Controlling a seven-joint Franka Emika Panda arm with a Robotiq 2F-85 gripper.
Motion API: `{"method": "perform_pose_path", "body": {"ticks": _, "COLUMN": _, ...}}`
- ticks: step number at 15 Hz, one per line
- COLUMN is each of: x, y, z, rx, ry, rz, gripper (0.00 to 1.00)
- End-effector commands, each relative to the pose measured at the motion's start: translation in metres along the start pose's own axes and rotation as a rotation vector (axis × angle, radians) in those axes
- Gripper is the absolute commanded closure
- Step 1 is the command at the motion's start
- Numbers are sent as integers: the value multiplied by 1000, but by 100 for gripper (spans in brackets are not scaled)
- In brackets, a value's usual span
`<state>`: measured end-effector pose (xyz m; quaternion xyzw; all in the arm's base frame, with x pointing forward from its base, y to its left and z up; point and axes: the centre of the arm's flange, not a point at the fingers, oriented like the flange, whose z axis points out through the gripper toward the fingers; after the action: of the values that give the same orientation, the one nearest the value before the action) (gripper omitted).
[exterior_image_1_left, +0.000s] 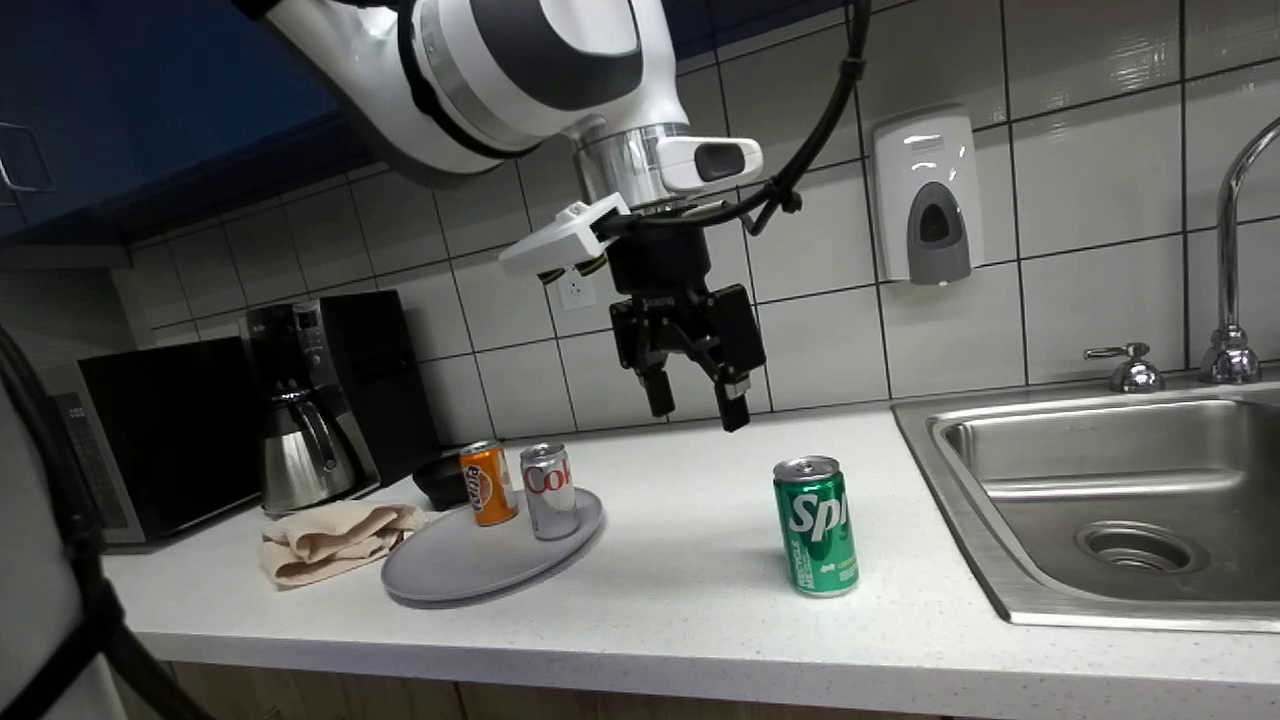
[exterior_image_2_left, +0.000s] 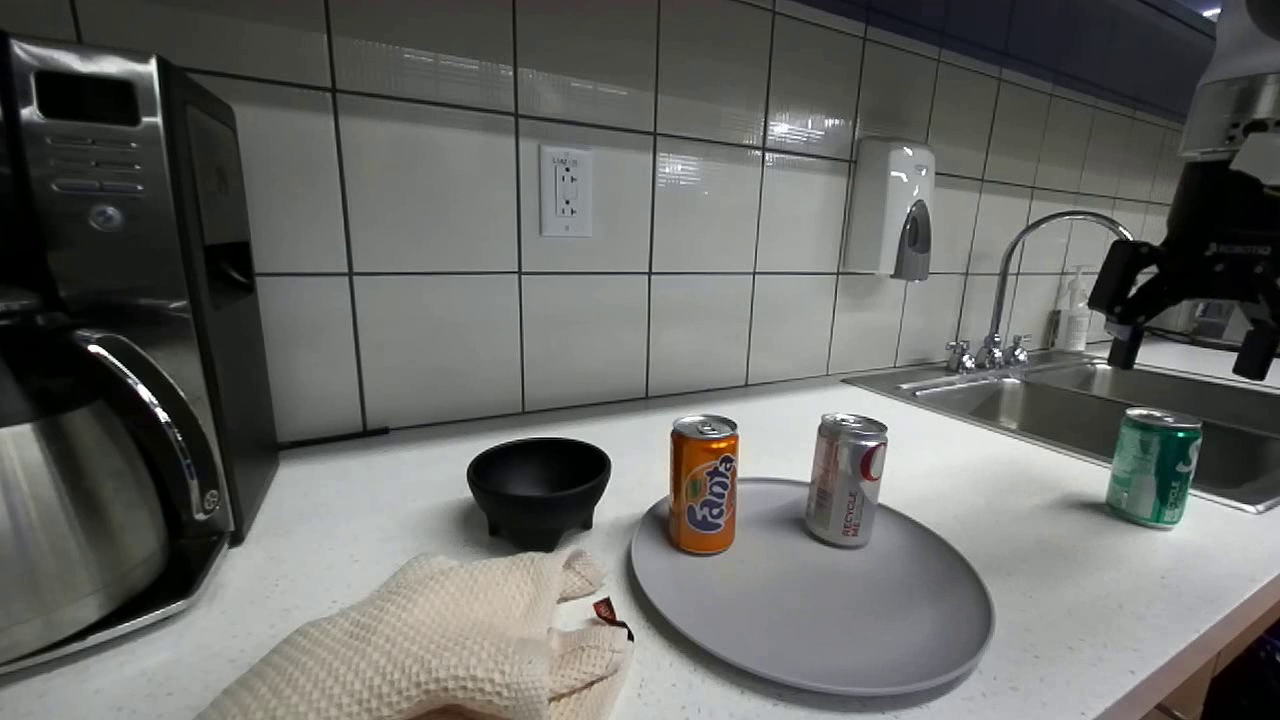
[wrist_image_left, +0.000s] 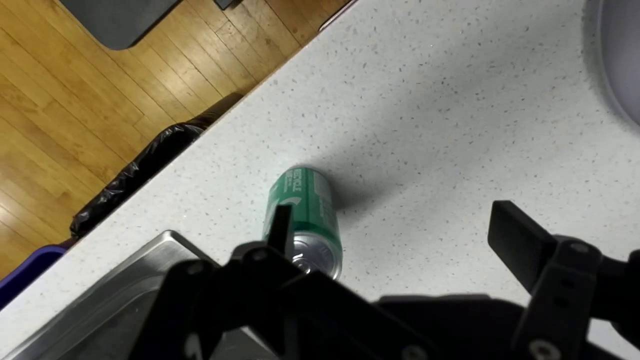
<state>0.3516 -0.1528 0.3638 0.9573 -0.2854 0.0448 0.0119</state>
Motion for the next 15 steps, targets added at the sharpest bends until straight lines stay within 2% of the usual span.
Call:
{"method": "perform_pose_path", "body": {"ticks": 1, "x": -3, "y": 15, "z": 0, "rx": -1, "ry": -21, "rz": 68, "gripper": 0}}
{"method": "perform_pose_path", "body": {"ticks": 7, "x": 4, "y": 38, "z": 10, "rx": 12, "ry": -22, "rz": 173, "gripper": 0}}
{"method": "perform_pose_path", "body": {"ticks": 15, "x": 16, "y": 48, "z": 35, "rx": 2, "ry": -46, "rz": 218, "gripper": 0}}
